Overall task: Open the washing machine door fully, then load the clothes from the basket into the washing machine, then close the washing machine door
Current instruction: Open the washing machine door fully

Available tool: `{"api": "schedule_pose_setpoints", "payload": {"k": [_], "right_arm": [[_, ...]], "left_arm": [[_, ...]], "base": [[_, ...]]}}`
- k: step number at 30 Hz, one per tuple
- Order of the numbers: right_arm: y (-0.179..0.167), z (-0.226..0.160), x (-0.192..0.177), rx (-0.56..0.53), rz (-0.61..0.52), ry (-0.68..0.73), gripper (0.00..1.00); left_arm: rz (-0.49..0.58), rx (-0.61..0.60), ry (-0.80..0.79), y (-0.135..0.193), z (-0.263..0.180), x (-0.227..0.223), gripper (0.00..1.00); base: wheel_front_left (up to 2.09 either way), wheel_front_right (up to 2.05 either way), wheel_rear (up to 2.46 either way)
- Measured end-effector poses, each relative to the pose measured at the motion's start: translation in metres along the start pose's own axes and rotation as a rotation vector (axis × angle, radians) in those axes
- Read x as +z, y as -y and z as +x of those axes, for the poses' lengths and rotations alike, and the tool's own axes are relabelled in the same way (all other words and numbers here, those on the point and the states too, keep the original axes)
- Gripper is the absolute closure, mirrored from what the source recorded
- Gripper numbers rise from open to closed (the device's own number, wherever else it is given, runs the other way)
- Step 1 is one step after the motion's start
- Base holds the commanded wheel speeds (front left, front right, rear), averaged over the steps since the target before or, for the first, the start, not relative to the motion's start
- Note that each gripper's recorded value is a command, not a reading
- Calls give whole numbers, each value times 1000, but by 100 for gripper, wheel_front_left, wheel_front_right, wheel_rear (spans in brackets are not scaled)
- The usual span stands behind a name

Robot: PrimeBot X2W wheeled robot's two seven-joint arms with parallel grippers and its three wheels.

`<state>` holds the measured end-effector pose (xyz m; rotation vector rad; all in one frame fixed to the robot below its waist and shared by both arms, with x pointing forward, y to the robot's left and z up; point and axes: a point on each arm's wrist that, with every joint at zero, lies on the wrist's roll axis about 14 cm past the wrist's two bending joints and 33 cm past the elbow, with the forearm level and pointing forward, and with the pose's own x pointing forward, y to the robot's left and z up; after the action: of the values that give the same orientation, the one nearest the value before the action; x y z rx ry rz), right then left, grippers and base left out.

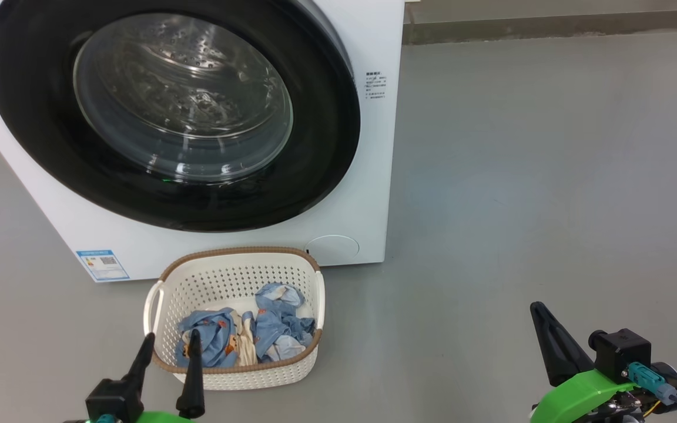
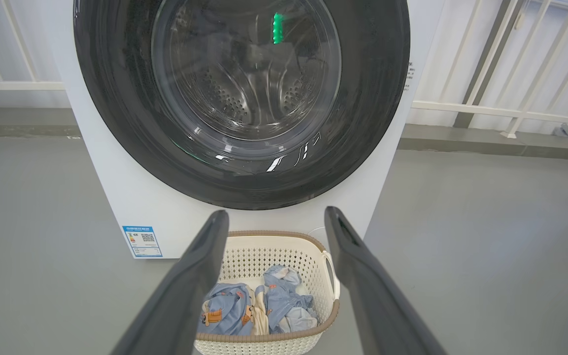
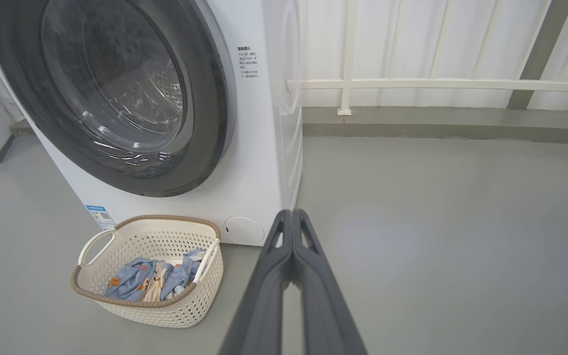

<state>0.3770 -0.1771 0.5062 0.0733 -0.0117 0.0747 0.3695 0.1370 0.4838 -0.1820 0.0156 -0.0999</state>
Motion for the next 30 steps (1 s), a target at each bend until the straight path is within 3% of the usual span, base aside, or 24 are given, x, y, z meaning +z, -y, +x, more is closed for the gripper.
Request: {"api": "schedule_pose_setpoints", "payload": {"k": [6,12,19,30], "right_arm": [[1,0,-5,-4,17,-19,100],[2,9,-9,-21,183,-45,100],[10,36,-1,-57,519,-53,100],[16,99,-1,-59,1166,-108,100]], "left_arm": [[0,0,-6,0,1,-2,0],[10,2,-14,-1,1,-5,0],[10,4,-9,-2,6,-3,0],[8,14,-12,-5,21,-4,0]], "base": [[0,0,0],[0,0,0],[0,0,0],[0,0,0]]}}
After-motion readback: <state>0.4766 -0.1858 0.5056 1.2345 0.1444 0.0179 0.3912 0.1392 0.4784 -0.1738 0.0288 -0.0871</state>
